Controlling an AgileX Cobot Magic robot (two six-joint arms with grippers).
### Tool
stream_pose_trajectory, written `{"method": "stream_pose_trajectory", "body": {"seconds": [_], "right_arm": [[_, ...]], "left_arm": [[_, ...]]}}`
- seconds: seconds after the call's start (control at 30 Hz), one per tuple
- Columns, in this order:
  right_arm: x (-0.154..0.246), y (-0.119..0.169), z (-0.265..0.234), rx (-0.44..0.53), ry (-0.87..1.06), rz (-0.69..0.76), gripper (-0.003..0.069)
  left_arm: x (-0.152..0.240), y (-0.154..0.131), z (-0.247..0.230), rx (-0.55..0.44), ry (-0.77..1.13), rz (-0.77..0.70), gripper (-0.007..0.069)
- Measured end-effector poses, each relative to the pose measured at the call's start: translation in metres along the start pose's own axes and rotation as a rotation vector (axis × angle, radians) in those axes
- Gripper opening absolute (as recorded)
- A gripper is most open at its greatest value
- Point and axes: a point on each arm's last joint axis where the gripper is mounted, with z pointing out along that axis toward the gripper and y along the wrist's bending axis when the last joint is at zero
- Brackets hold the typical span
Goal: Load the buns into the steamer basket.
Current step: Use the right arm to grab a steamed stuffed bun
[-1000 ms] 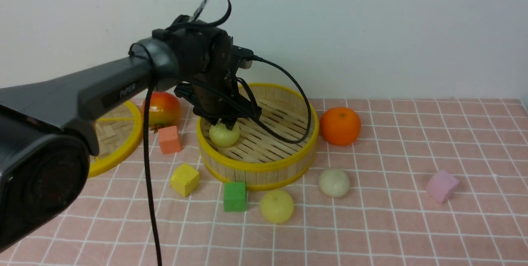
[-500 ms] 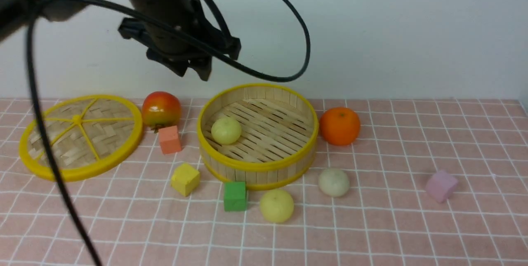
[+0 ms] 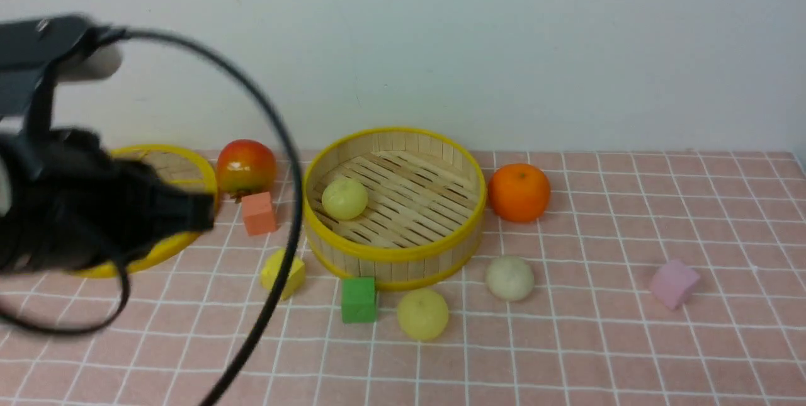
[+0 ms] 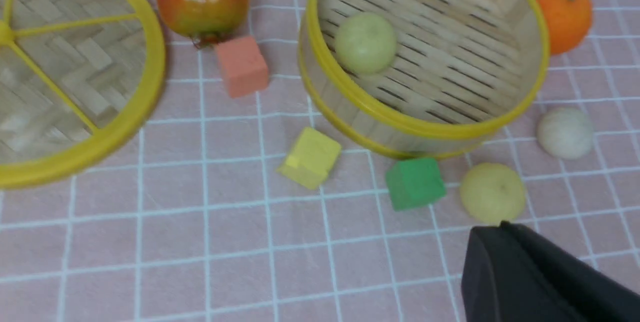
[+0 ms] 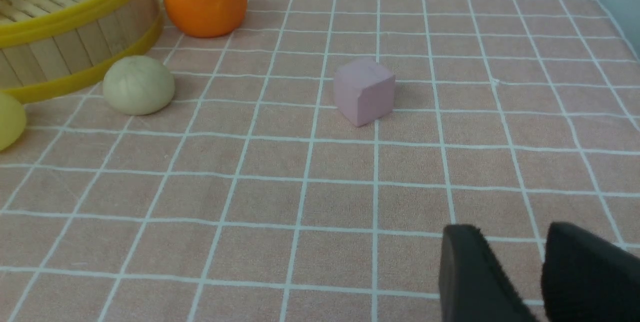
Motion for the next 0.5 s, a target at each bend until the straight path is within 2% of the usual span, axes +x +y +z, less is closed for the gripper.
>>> {"method": "stream_pose_trajectory", "body": {"seconds": [0.03, 0.2, 0.3, 0.37, 0.47, 0.5], "right_arm": [[0.000, 0.000, 0.000, 0.000, 0.000, 0.000, 0.0240], [0.000, 0.000, 0.000, 0.000, 0.000, 0.000, 0.0240], [0.000, 0.000, 0.000, 0.000, 0.000, 0.001, 0.0240], [-0.001, 0.000, 0.000, -0.004, -0.007, 0.021, 0.0240], [-0.002, 0.003, 0.001, -0.042, -0.039, 0.180, 0.0240], [-0.006, 0.005, 0.001, -0.075, -0.077, 0.324, 0.0240]], "left_arm": [[0.022, 0.007, -0.006, 0.035, -0.041, -0.024, -0.0013], [0.070, 0.024, -0.027, 0.149, -0.264, -0.072, -0.0013], [0.090, 0.033, -0.040, 0.218, -0.431, -0.081, -0.0013], [0.099, 0.036, -0.043, 0.233, -0.468, -0.081, -0.0013], [0.110, 0.041, -0.047, 0.250, -0.510, -0.082, -0.0013], [0.115, 0.043, -0.046, 0.250, -0.508, -0.083, -0.0013]]}}
